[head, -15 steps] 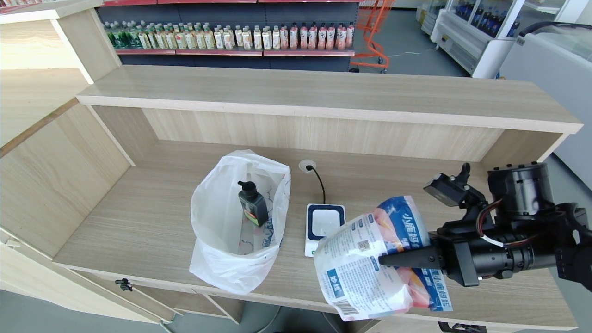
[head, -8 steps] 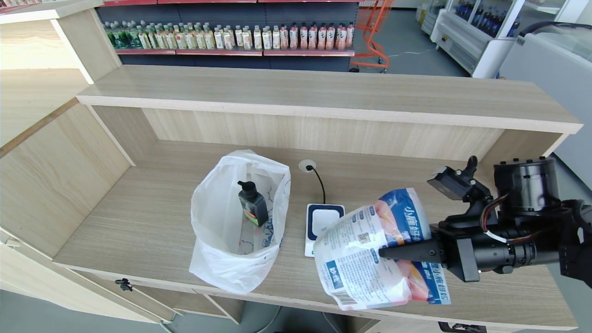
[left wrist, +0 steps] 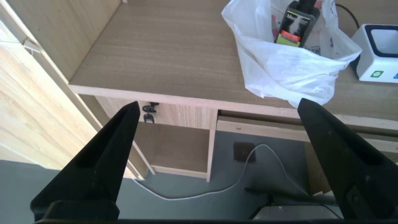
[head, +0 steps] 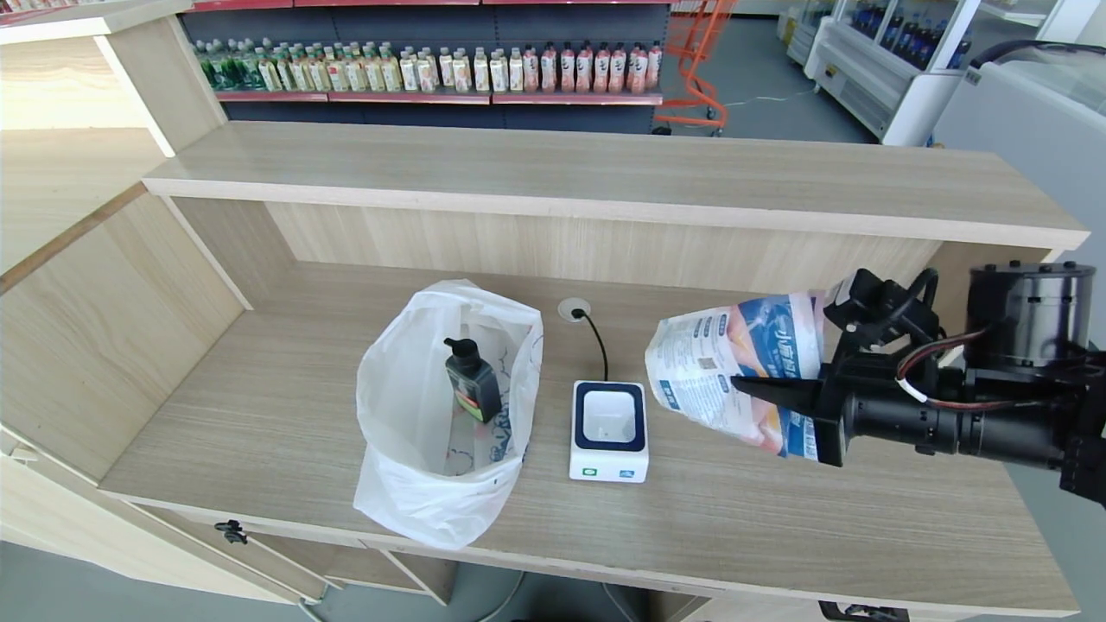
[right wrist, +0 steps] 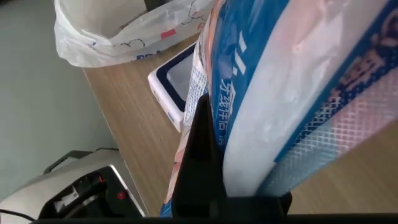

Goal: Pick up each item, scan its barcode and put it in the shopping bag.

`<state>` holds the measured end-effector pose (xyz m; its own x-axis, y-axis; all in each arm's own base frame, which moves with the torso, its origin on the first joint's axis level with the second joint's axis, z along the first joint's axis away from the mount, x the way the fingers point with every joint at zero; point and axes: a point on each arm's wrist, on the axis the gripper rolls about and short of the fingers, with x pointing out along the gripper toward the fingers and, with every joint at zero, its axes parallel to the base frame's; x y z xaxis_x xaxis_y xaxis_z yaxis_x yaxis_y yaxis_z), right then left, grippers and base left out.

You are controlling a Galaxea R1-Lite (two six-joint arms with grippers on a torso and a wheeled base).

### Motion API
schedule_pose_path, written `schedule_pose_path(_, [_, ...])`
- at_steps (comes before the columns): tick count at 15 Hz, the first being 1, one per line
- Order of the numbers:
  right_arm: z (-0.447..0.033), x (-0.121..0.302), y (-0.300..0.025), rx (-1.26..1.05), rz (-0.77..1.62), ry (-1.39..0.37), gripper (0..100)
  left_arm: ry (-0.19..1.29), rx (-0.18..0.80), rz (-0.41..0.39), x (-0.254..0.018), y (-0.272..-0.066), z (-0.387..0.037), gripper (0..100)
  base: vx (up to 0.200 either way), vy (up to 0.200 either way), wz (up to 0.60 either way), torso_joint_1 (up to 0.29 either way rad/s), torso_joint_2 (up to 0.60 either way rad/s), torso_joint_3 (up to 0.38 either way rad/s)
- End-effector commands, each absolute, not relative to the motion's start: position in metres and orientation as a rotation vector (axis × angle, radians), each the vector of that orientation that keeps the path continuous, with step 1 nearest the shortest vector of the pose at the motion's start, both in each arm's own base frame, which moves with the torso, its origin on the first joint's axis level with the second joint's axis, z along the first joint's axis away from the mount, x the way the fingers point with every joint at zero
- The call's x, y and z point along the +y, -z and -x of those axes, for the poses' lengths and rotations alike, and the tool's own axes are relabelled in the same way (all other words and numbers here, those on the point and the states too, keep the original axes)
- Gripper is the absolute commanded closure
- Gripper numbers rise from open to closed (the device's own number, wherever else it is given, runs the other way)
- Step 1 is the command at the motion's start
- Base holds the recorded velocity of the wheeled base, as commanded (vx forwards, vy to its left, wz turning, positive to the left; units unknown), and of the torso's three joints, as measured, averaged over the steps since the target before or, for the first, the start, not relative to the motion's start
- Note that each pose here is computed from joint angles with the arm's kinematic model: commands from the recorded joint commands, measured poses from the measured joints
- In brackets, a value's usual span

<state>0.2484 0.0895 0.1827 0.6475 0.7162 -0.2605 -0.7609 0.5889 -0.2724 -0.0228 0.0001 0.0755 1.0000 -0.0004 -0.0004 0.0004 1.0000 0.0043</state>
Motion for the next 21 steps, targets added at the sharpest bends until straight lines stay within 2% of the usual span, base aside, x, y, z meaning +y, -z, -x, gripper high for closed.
schedule_pose_path(1, [-0.245,0.086,-0.188,0.085,0.44,-0.84,100,0.0,0.0,-0.005,0.0,-0.075,0.023,0,0.0,0.0,0.0,0.0,0.0,0.0])
schedule_pose_path(5, [-0.249,0.062,-0.181,0.07,0.583,-0.757,100,0.0,0.0,-0.005,0.0,-0.075,0.023,0,0.0,0.0,0.0,0.0,0.0,0.0])
schedule_pose_path(10, [-0.247,0.061,-0.181,0.066,0.594,-0.761,100,0.002,0.0,-0.008,0.0,-0.075,0.023,0,0.0,0.0,0.0,0.0,0.0,0.0])
schedule_pose_path(21, [-0.249,0.066,-0.184,0.078,0.476,-0.818,100,0.002,0.0,-0.006,0.0,-0.075,0.023,0,0.0,0.2,0.0,0.0,0.01,0.001])
